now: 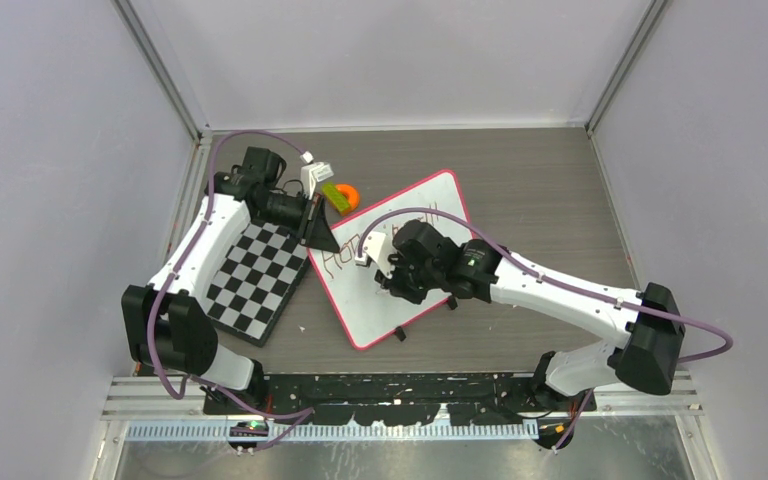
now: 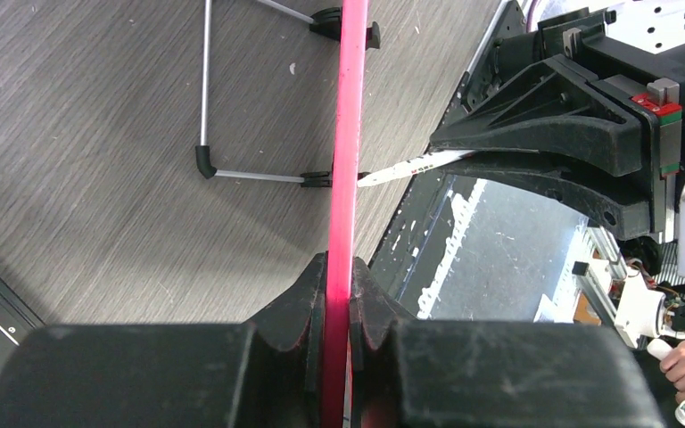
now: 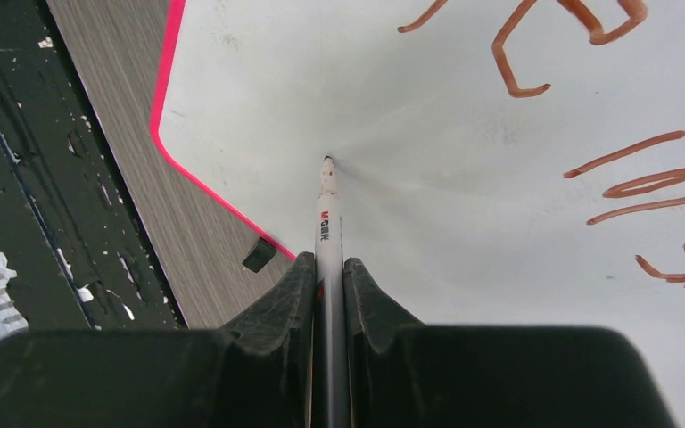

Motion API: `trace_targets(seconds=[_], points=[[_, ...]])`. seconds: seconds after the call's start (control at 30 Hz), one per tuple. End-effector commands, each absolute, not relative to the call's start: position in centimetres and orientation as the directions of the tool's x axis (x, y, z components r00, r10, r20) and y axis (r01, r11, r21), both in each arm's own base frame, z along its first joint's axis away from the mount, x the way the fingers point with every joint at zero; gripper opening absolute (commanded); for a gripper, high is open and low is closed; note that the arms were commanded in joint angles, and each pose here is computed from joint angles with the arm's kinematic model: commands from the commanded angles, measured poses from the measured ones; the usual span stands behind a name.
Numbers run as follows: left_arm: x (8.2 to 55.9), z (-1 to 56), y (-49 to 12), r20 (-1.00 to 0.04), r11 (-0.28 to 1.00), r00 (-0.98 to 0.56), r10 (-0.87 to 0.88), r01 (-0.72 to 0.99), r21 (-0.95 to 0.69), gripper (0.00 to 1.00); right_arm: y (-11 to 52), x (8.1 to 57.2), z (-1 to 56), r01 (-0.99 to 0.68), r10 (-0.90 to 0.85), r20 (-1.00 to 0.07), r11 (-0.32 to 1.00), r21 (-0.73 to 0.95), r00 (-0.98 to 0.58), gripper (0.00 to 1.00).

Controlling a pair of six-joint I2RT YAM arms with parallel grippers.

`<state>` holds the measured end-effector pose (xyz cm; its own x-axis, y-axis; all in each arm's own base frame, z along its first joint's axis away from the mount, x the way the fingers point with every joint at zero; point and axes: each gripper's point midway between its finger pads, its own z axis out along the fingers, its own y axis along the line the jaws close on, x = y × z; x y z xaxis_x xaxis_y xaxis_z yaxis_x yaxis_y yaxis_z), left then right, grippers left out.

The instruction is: Write a sentence on the whiteboard

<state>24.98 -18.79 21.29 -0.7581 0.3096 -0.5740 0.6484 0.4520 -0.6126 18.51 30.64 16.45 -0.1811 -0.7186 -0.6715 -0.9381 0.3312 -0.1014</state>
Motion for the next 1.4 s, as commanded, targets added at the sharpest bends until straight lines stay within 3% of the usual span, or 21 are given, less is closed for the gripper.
trace_targets(seconds=[0.0,0.83,1.37], points=[[25.4,22.1,-18.6,-0.612,0.461,-0.731,0.303,0.674,-0.577,0.00,32.3,19.5,18.0,-0.933,-0.682,-0.717,0.334,-0.131,-0.144,0.00],[25.8,22.3,-18.6,-0.613,0.462,-0.726,0.312,0.680,-0.569,0.00,28.6,18.5,14.9,-0.927,-0.764,-0.628,0.329,-0.181,-0.148,0.00],[25.4,22.2,-18.3,-0.617,0.472,-0.717,0.324,0.688,-0.552,0.00,32.5,17.8,16.7,-0.956,-0.728,-0.674,0.269,-0.116,-0.123,0.00]])
